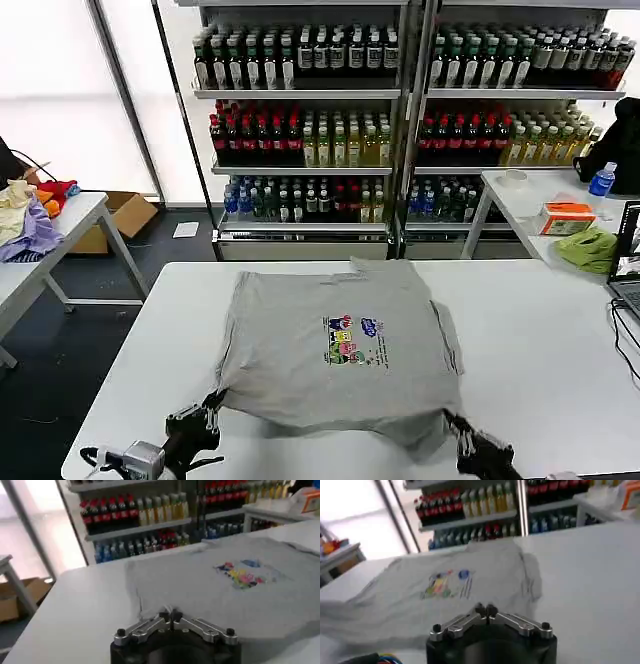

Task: Fold and organize the clothes.

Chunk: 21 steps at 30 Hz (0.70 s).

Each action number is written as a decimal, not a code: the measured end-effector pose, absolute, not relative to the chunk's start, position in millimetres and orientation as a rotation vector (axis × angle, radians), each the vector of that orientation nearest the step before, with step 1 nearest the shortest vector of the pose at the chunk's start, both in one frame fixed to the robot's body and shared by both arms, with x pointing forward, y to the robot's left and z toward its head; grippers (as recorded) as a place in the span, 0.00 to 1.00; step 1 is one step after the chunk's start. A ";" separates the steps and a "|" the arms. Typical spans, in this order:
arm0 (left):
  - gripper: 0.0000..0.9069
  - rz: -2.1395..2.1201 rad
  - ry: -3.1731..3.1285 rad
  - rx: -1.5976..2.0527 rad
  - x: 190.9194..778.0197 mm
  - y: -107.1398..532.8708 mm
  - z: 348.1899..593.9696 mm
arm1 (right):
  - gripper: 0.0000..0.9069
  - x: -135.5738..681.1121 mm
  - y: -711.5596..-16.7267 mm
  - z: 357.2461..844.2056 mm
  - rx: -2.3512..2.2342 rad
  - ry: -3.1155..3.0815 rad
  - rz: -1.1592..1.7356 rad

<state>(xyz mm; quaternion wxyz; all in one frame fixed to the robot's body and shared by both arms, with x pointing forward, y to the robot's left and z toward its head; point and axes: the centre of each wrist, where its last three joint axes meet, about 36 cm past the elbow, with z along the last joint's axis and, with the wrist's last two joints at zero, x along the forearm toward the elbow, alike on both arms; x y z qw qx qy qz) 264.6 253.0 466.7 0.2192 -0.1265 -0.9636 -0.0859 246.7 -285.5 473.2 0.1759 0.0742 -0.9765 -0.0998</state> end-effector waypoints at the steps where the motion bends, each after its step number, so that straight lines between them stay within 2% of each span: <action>1: 0.01 -0.238 -2.671 -0.365 269.4 254.2 466.0 | 0.00 252.2 -286.8 471.7 0.202 -2.776 -0.286; 16: 0.01 -0.161 -2.658 -0.436 362.5 272.4 435.9 | 0.00 360.8 -297.3 432.1 0.157 -2.861 -0.284; 17: 0.29 -0.156 -2.655 -0.434 368.3 273.3 433.2 | 0.94 367.8 -296.2 427.8 0.160 -2.859 -0.277; 18: 1.00 -0.149 -2.652 -0.431 374.0 273.7 430.3 | 1.00 374.5 -294.6 423.6 0.164 -2.854 -0.272; 21: 1.00 -0.132 -2.641 -0.419 391.1 276.0 421.0 | 1.00 392.4 -288.2 413.5 0.177 -2.843 -0.262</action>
